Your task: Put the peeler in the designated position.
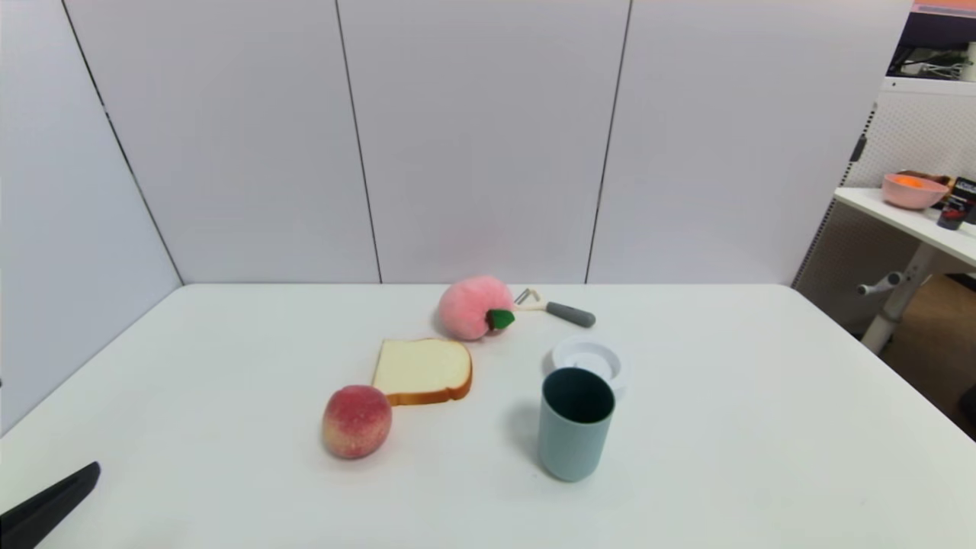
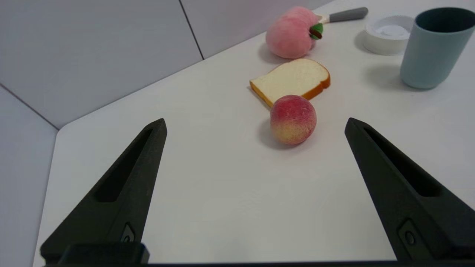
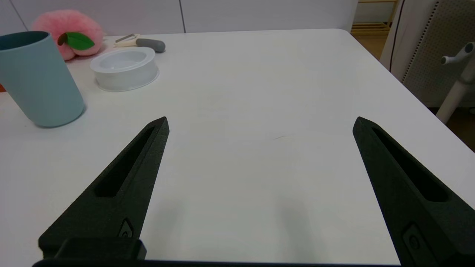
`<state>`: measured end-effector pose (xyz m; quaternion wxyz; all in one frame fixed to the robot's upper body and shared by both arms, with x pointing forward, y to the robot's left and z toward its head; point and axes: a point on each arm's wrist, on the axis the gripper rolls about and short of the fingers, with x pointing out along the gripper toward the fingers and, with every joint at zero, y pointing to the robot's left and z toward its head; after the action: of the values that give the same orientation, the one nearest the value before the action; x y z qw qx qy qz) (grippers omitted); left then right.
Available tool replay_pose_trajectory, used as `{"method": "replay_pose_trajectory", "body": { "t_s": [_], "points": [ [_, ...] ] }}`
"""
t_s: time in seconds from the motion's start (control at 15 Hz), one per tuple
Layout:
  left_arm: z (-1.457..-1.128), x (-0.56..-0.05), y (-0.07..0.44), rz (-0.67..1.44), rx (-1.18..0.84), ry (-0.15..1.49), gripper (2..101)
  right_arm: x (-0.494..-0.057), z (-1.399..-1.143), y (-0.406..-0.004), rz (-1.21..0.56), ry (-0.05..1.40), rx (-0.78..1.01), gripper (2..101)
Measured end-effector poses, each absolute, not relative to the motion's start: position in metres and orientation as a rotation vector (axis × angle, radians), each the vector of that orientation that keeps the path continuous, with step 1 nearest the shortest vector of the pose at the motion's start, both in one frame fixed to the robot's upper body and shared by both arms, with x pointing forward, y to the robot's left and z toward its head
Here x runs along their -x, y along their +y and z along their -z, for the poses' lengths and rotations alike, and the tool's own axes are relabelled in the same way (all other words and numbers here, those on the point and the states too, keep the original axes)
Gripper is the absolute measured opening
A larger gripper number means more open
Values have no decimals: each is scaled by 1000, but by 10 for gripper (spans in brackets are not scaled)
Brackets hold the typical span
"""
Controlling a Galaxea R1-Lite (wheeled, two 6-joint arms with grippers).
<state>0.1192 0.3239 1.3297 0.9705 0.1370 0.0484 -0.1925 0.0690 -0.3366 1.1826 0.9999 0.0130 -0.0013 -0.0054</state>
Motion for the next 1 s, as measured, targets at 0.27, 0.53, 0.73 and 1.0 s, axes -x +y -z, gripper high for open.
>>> {"method": "replay_pose_trajectory", "body": {
  "t_s": [0.27, 0.53, 0.73, 1.0],
  "points": [
    [-1292, -85, 331, 238, -201, -26, 971, -69, -1183, -337, 11, -3, -26, 980],
    [-1245, -71, 331, 170, -167, -44, 972, -69, -1183, -337, 11, -3, -26, 980],
    [-1207, -68, 331, 151, -139, -32, 975, -69, -1183, -337, 11, -3, -26, 980],
    [-1186, -69, 333, 22, -66, -4, 977, -69, -1183, -337, 11, -3, -26, 980]
  ]
}}
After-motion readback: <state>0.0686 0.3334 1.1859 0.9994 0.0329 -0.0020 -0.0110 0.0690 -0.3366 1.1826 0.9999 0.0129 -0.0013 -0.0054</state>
